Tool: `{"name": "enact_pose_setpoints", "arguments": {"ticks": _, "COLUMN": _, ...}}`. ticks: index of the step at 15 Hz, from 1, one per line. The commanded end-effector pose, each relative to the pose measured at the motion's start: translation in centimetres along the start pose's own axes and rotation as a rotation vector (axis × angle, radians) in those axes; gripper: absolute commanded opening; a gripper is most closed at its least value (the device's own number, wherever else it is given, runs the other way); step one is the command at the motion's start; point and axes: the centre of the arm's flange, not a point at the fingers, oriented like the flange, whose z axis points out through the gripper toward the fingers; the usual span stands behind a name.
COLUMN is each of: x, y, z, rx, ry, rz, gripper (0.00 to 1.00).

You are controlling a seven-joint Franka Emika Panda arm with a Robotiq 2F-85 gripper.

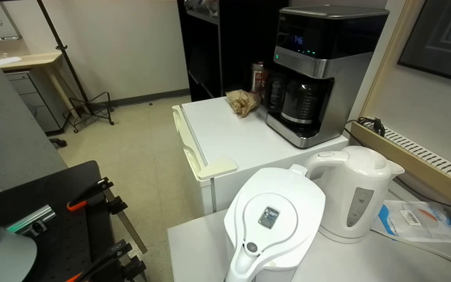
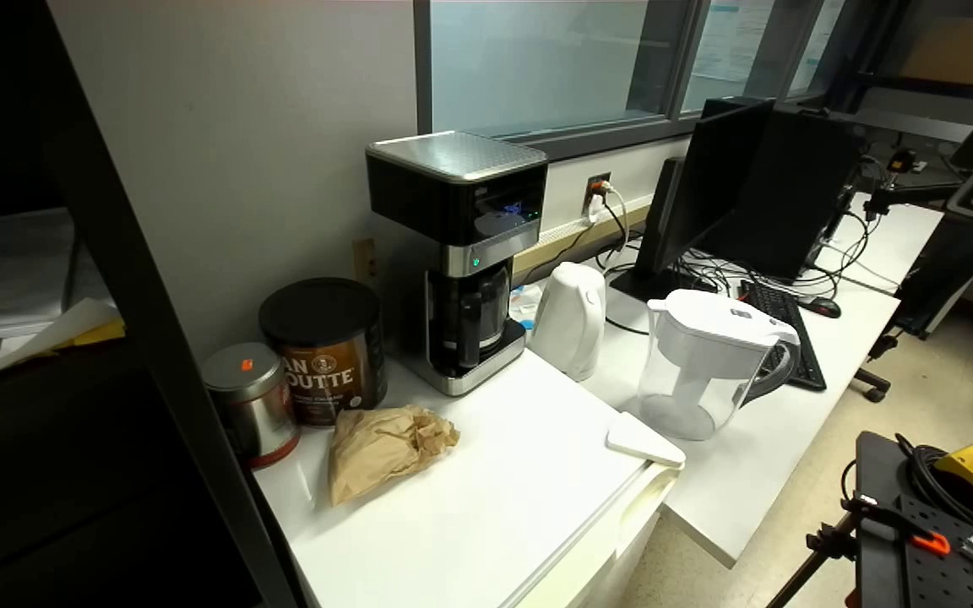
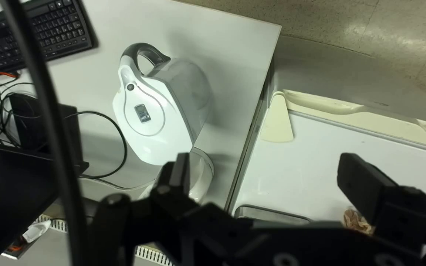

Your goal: Press a button on the coffeemaker.

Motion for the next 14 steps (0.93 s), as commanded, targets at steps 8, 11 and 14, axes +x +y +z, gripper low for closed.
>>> {"name": "enact_pose_setpoints", "arguments": {"ticks": 8, "x": 6.8, "y": -3.0, "z": 3.7, "rx": -0.061, "ry": -0.018, "rz": -0.11, "gripper": 1.0}}
{"name": "enact_pose_setpoints", "arguments": {"ticks": 11, "x": 10.0, "y": -4.4, "z": 5.5, "rx": -0.1, "ry": -0.004, "rz": -0.146, "gripper": 1.0}}
{"name": "enact_pose_setpoints", "arguments": {"ticks": 14, "x": 13.5, "y": -5.2, "z": 7.3, "rx": -0.141, "ry": 0.016, "rz": -0.183, "gripper": 0.75}}
